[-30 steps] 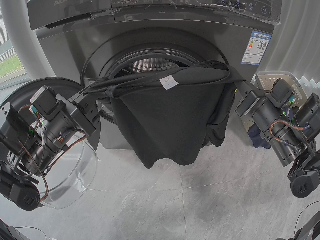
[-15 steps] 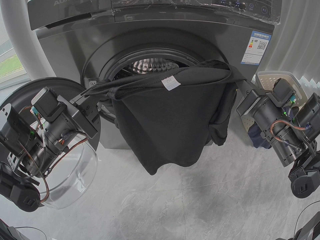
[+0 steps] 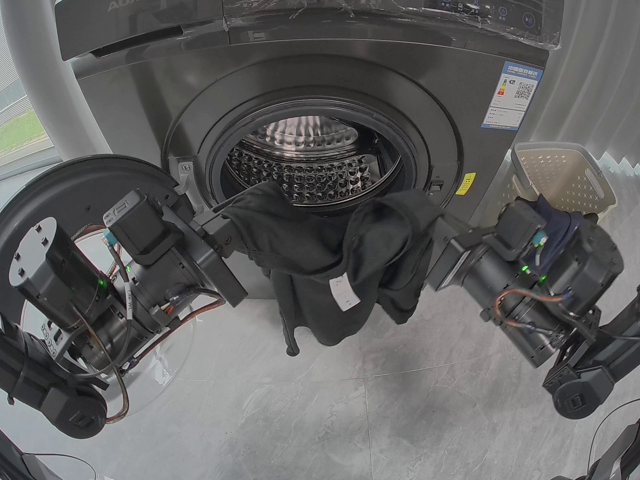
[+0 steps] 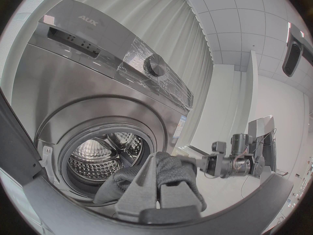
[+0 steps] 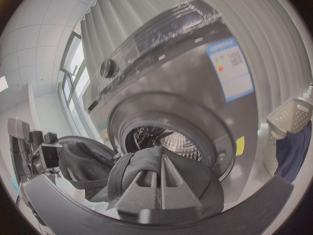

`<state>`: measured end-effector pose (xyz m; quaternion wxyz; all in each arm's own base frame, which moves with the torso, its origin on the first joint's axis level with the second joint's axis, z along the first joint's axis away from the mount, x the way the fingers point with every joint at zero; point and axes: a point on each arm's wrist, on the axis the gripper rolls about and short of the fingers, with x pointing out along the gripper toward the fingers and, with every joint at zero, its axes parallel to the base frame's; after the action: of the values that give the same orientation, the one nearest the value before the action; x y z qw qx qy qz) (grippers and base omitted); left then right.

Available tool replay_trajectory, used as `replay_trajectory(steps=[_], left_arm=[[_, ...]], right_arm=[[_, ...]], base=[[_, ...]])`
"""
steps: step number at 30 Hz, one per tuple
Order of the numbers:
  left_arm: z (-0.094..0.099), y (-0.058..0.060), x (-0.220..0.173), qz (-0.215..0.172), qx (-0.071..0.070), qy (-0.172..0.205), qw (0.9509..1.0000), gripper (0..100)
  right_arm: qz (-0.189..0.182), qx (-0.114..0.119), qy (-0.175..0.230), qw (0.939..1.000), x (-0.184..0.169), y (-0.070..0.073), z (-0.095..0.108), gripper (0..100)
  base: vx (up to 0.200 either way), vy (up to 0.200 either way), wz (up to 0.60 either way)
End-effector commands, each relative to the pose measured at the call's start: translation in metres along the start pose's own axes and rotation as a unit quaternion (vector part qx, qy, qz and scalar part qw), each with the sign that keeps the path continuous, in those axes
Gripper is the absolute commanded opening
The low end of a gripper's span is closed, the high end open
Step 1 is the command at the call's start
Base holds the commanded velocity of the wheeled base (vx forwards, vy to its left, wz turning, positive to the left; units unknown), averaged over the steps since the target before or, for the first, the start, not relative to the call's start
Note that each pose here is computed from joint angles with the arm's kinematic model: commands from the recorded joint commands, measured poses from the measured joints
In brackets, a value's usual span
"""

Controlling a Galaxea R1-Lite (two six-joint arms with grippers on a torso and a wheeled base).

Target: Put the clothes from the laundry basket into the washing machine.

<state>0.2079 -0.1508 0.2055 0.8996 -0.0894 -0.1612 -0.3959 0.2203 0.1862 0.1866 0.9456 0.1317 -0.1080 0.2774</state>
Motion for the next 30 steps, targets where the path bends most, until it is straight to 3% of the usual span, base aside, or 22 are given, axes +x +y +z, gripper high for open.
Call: replay_trajectory(steps=[1,7,8,9,13,22,30], left_arm=[[-0.002,0.0,0.007,0.002,0.001,-0.004,1.0,0],[0.002,0.0,0.008,0.001,0.003,-0.012,0.9999,0],[0.002,0.0,0.008,0.001,0.003,-0.012,0.9999,0],[0.004,0.0,0.007,0.001,0.003,-0.015,0.9999,0],[0.007,-0.002,0.006,-0.003,0.002,-0.018,0.9998,0],[0.014,-0.005,0.001,-0.01,0.003,-0.027,0.9996,0],[0.018,-0.01,-0.002,-0.02,-0.001,-0.032,0.9993,0]], right_arm=[[0.018,-0.007,0.085,0.9962,0.006,0.008,-0.055,100],[0.025,-0.019,0.148,0.9885,0.01,0.01,-0.101,100],[0.025,-0.019,0.148,0.9885,0.01,0.01,-0.101,100],[0.037,-0.022,0.165,0.9853,0.01,0.012,-0.114,100],[0.042,-0.029,0.184,0.9816,0.015,0.011,-0.134,100],[0.05,-0.043,0.175,0.9824,0.041,0.011,-0.164,100],[0.05,-0.038,0.136,0.9888,0.067,0.011,-0.166,100]], base=[[0.0,0.0,0.0],[0.0,0.0,0.0],[0.0,0.0,0.0],[0.0,0.0,0.0],[0.0,0.0,0.0],[0.0,0.0,0.0],[0.0,0.0,0.0]])
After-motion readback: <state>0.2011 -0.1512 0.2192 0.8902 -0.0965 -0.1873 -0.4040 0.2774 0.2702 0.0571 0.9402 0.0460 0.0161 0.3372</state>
